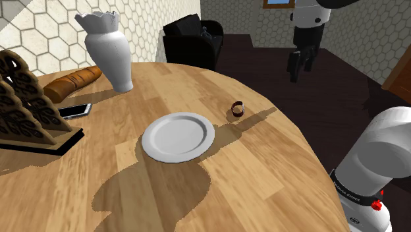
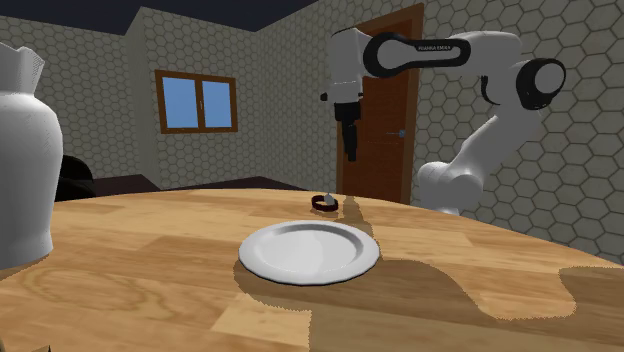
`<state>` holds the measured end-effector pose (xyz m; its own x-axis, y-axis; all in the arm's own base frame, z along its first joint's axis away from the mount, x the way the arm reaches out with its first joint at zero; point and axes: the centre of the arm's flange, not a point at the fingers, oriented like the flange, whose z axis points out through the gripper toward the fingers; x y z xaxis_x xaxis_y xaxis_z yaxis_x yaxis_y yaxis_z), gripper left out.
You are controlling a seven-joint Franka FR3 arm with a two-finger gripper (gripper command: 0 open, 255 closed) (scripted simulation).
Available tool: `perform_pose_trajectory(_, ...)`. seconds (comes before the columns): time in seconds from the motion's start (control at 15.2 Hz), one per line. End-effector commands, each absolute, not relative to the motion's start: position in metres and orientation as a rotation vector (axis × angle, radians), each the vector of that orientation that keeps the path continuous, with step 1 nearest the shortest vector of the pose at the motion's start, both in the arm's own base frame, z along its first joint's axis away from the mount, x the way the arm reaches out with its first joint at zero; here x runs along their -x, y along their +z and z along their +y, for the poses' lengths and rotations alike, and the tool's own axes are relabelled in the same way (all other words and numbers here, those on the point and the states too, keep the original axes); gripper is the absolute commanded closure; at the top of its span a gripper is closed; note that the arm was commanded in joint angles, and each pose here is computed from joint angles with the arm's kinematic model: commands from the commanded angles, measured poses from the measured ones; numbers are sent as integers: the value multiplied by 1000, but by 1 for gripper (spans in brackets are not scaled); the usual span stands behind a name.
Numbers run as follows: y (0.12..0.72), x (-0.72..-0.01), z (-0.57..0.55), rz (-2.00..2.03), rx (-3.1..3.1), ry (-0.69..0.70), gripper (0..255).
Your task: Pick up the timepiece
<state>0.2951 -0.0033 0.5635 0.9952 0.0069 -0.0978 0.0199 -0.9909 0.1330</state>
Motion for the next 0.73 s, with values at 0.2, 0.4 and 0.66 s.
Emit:
perform_pose_trajectory(0.2, 558, -308, 29, -23, -3022, -112, 0)
perform_pose_trajectory(0.4, 553, -323, 61, -66, -3040, -77, 0)
perform_pose_trajectory(0.66, 547, -343, 104, -124, -3062, -29, 0)
